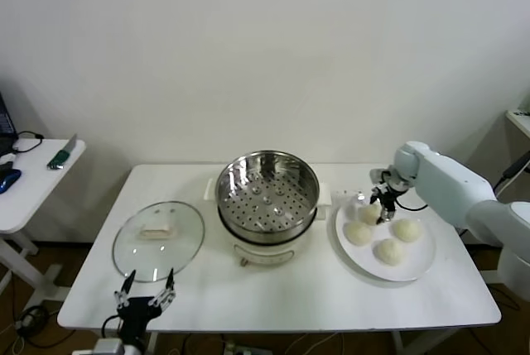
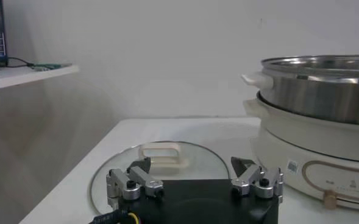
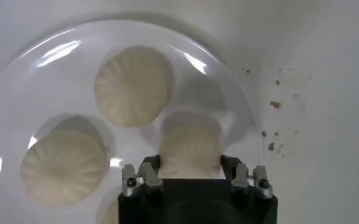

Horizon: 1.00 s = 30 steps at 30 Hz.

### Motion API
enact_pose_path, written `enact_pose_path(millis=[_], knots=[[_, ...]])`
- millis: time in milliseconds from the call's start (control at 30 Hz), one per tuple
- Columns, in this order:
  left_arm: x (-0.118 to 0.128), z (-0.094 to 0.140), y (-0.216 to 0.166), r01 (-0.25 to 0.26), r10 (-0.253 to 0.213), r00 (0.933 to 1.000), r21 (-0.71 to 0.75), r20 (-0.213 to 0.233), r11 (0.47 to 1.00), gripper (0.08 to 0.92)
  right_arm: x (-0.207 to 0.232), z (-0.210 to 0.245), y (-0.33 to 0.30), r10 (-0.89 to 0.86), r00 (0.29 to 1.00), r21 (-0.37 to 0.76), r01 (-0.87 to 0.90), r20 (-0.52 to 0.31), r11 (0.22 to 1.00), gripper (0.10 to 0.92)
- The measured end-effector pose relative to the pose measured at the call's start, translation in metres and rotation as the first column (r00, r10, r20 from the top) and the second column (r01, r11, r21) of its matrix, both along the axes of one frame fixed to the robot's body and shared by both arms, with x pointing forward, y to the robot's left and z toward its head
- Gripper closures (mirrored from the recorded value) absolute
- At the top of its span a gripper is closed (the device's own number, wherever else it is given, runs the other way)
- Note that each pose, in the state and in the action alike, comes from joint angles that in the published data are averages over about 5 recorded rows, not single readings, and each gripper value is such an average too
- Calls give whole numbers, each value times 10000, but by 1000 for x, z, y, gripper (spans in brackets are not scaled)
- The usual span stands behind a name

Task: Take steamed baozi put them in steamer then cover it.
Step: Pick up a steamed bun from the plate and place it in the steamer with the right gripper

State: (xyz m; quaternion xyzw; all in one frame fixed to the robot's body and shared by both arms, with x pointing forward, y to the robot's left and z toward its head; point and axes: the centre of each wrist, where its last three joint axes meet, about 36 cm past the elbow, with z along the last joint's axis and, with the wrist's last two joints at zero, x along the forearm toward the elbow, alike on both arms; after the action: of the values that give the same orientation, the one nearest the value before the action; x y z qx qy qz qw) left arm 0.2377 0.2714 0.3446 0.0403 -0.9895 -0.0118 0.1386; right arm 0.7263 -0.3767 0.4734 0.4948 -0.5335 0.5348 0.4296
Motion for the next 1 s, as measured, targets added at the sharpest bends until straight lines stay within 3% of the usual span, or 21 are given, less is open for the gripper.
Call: enact_pose_path(millis=[300, 533, 733, 1000], knots=[[3, -1, 0, 38, -38, 10000, 39, 29, 10000, 177, 14, 93, 28, 1721, 9818, 10, -1727, 803, 9850, 361], [3, -4, 1, 121, -121, 9999, 61, 2, 9999, 177, 19, 200, 77, 4073, 8959, -360, -4077, 1775, 9124, 361], [3, -5, 1, 129, -129, 9999, 54, 32, 9999, 177, -1, 258, 153, 6612, 7158, -945, -6594, 2245, 7459, 361], [5, -4, 3, 56, -57, 9999, 88, 127, 9999, 177, -35, 261, 244, 8907, 4043, -1729, -8811, 2077, 4402, 361]])
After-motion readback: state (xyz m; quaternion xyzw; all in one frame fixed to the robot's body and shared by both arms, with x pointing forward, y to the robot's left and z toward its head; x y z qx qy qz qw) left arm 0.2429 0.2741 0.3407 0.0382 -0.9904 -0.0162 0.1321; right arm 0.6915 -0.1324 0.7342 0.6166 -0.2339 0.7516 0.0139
